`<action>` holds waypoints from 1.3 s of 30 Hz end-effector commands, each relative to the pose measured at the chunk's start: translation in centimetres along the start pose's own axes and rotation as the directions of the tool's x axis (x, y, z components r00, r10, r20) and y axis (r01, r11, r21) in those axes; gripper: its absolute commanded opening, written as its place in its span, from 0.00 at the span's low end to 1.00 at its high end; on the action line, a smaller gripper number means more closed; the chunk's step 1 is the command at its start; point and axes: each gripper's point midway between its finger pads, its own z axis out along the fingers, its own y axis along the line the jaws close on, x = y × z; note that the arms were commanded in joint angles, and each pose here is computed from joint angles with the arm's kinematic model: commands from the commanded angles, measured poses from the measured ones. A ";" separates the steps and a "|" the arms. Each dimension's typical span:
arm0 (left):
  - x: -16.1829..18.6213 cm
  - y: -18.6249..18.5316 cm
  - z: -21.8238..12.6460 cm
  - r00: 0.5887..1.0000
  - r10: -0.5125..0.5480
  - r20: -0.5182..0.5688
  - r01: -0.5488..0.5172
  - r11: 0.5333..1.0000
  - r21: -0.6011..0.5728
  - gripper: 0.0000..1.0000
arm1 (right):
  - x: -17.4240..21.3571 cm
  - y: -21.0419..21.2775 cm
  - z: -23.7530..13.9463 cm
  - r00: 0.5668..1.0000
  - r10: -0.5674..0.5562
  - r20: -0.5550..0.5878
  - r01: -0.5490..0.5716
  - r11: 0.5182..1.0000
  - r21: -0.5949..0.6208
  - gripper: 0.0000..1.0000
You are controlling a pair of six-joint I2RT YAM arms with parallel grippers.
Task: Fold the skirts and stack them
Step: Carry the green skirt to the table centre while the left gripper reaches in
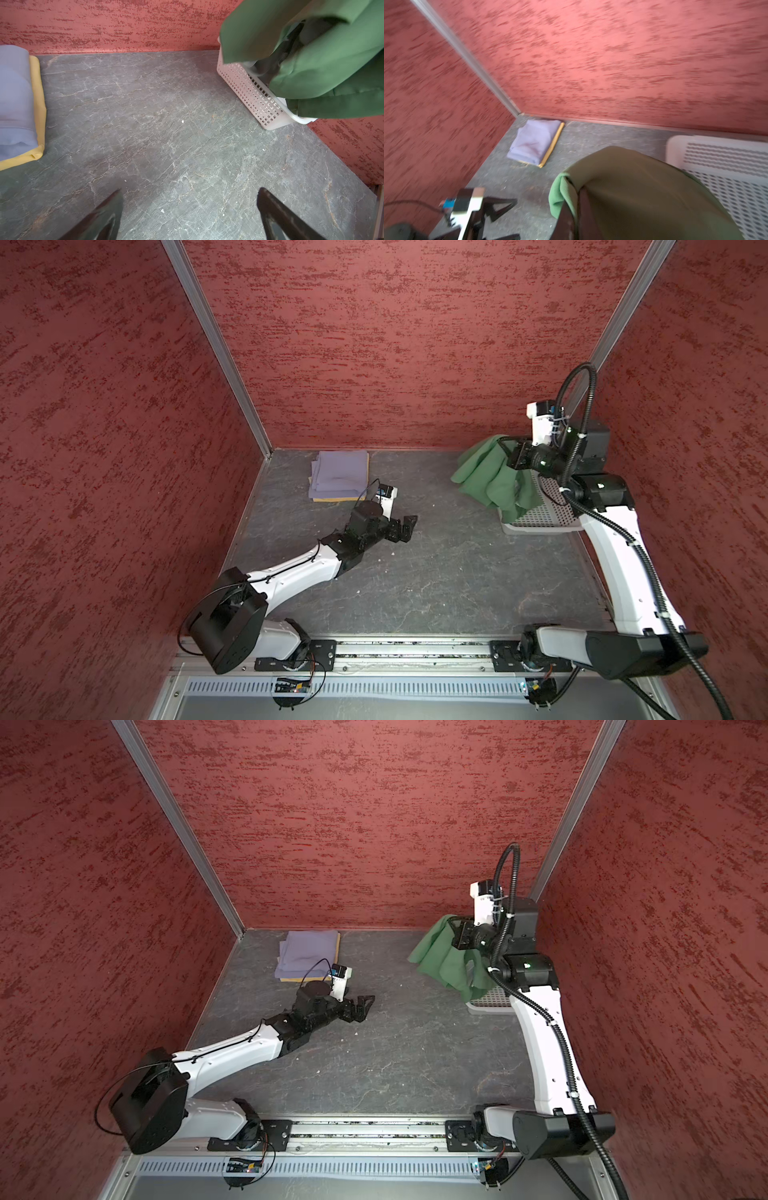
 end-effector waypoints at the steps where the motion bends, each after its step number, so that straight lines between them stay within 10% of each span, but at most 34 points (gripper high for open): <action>1: -1.3 0.4 -1.0 0.998 0.017 0.060 -0.017 1.000 -0.012 0.99 | 0.2 3.3 1.1 0.997 -0.081 0.002 0.081 0.992 -0.099 0.00; 18: -0.1 1.2 -1.2 0.998 0.039 0.048 -0.037 0.999 -0.038 0.99 | 17.1 3.4 9.8 0.934 0.057 -0.353 -0.123 0.978 -0.167 0.00; 28: 2.1 2.2 0.3 0.999 -0.008 -0.036 0.006 0.997 -0.077 0.99 | 24.2 -2.0 15.6 0.868 0.160 -0.470 -0.170 0.985 0.022 0.29; 39: 5.2 1.5 -1.2 0.966 0.144 -0.213 -0.153 0.988 -0.026 1.00 | 23.9 -5.0 17.1 0.896 0.076 -0.438 -0.026 0.992 0.120 0.68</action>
